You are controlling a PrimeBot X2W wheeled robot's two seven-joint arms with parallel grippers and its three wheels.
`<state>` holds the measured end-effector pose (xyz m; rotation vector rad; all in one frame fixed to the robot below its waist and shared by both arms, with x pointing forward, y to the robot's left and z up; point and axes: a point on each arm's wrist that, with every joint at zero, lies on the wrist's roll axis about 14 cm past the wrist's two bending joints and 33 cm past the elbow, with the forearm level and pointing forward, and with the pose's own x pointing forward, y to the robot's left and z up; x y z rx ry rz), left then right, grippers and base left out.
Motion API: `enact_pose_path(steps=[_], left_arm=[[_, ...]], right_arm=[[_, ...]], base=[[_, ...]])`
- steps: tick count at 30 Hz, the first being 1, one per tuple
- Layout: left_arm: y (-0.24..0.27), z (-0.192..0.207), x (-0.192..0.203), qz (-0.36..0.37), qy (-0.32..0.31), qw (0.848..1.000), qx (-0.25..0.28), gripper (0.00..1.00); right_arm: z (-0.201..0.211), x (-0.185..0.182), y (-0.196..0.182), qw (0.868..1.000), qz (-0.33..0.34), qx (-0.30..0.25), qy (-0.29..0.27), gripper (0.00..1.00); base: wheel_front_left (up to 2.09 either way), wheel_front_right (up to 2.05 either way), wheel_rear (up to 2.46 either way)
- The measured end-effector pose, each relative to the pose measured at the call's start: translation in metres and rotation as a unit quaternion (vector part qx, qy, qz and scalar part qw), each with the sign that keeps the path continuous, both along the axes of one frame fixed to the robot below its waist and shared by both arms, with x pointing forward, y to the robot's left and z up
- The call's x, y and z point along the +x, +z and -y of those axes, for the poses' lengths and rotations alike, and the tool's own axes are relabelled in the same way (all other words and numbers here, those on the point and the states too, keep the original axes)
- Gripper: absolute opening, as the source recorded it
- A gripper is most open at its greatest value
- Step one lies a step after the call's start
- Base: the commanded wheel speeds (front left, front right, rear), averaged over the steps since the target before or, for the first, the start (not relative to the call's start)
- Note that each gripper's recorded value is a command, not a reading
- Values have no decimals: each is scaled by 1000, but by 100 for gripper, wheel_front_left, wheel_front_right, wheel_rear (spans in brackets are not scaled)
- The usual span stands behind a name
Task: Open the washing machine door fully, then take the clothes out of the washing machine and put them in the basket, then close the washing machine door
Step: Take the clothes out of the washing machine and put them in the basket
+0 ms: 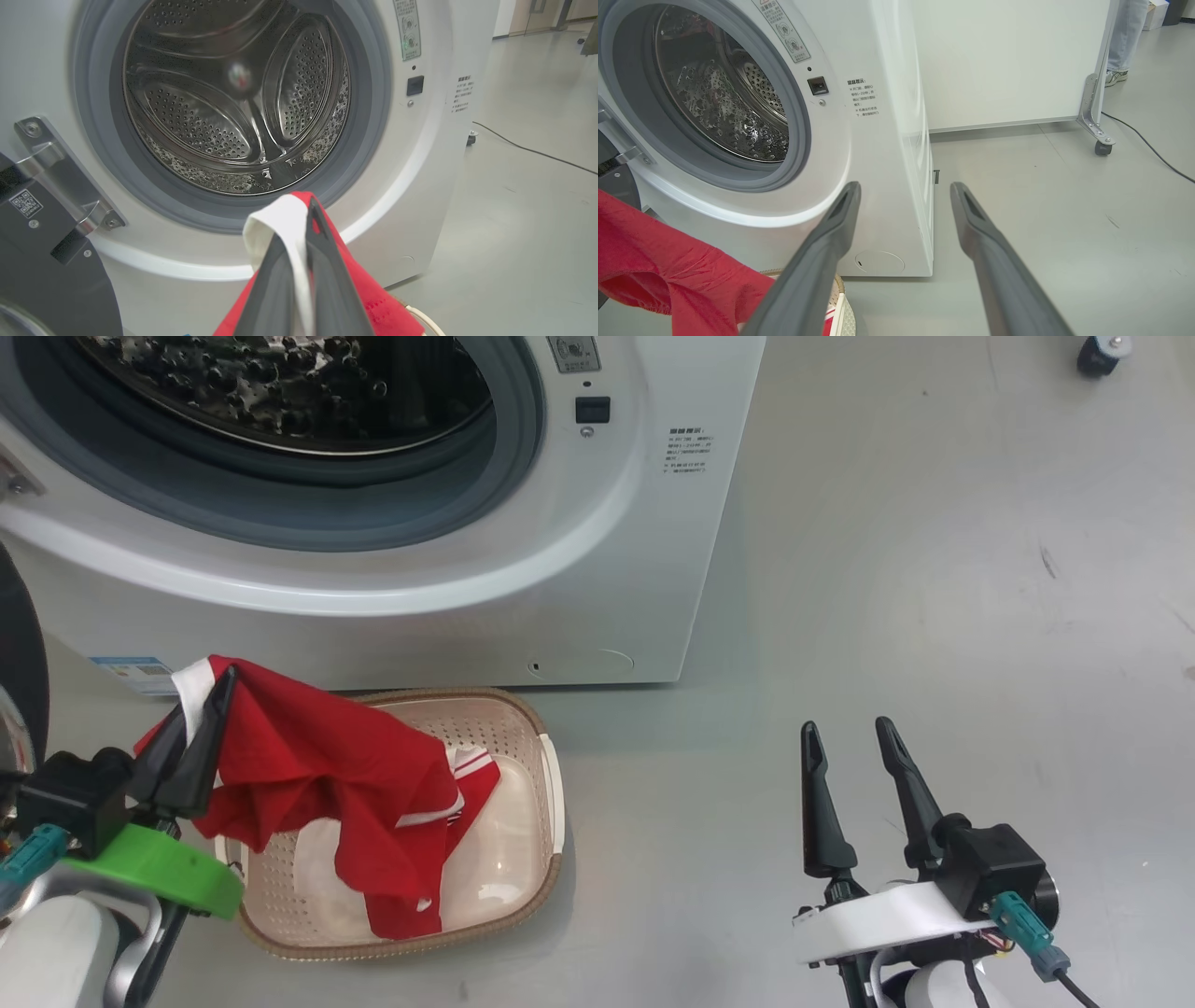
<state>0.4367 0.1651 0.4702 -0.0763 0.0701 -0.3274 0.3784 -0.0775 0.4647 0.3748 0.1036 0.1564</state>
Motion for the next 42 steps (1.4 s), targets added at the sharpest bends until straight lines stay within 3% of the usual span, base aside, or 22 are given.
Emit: enact_pose_path(steps=[14,42], left_arm=[[-96,-2,-6,-130,-40,989,59,0],[-261,46,-16,-314,-168,926,127,0]], right_arm=[[-5,14,-18,1000,-23,7,6,100],[53,13,-64,991,-95,-28,-85,100]], base=[[0,0,0],[0,0,0]])
